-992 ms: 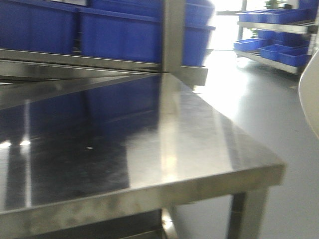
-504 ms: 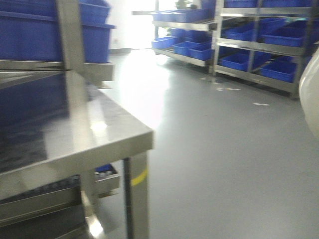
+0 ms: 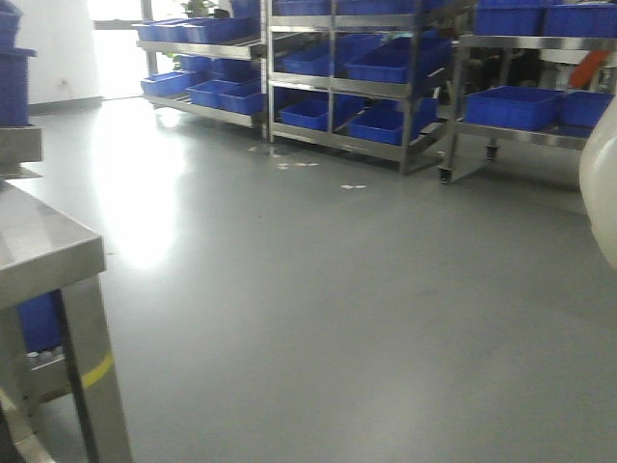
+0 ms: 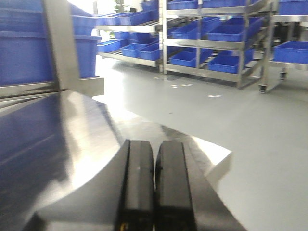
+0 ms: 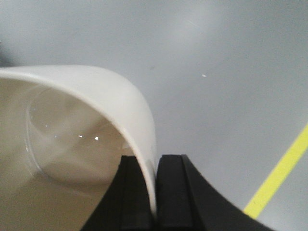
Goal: Move white bin to right shelf second layer
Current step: 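Drive the base away from the table holding the bin in the right gripper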
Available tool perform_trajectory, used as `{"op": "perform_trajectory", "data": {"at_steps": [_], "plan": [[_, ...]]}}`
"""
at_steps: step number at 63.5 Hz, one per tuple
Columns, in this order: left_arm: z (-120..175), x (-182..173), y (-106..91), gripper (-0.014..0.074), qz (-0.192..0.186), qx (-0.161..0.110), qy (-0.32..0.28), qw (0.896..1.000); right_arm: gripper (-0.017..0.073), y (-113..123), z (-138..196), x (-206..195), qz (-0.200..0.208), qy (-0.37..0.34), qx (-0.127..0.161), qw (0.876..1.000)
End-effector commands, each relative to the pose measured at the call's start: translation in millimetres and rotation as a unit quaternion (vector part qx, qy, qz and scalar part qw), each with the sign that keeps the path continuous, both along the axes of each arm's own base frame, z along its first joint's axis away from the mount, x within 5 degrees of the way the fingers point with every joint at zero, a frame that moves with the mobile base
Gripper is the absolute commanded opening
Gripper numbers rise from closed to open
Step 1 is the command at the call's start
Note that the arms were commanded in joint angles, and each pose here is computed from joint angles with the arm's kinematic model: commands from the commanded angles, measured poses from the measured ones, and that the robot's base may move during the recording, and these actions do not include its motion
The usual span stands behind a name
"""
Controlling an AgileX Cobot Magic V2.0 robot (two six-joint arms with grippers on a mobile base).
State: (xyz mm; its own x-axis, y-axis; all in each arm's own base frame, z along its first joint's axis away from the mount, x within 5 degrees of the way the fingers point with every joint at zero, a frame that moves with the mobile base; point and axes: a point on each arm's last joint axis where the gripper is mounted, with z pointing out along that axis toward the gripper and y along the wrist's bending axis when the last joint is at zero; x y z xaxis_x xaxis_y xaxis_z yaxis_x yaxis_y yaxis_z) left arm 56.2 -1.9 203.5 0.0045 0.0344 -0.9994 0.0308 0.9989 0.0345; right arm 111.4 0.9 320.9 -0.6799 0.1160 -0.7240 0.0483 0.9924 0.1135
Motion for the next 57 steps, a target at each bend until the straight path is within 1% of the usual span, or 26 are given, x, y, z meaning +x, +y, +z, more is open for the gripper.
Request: {"op": "perform_trajectory", "data": {"at_steps": [1,57], "plan": [[-4.1,0.3,0.3,0.0085,0.001,-0.005,-0.03,1.0,0.0066,-0.7,13.6,3.7,-0.006,-0.049,0.002,0.999],[-4.1,0.3,0.3,0.0085,0.001,-0.005,-0.03,1.0,0.0066,-0.7,13.6,3.7,-0.006,-0.049,0.002,0.999]]}}
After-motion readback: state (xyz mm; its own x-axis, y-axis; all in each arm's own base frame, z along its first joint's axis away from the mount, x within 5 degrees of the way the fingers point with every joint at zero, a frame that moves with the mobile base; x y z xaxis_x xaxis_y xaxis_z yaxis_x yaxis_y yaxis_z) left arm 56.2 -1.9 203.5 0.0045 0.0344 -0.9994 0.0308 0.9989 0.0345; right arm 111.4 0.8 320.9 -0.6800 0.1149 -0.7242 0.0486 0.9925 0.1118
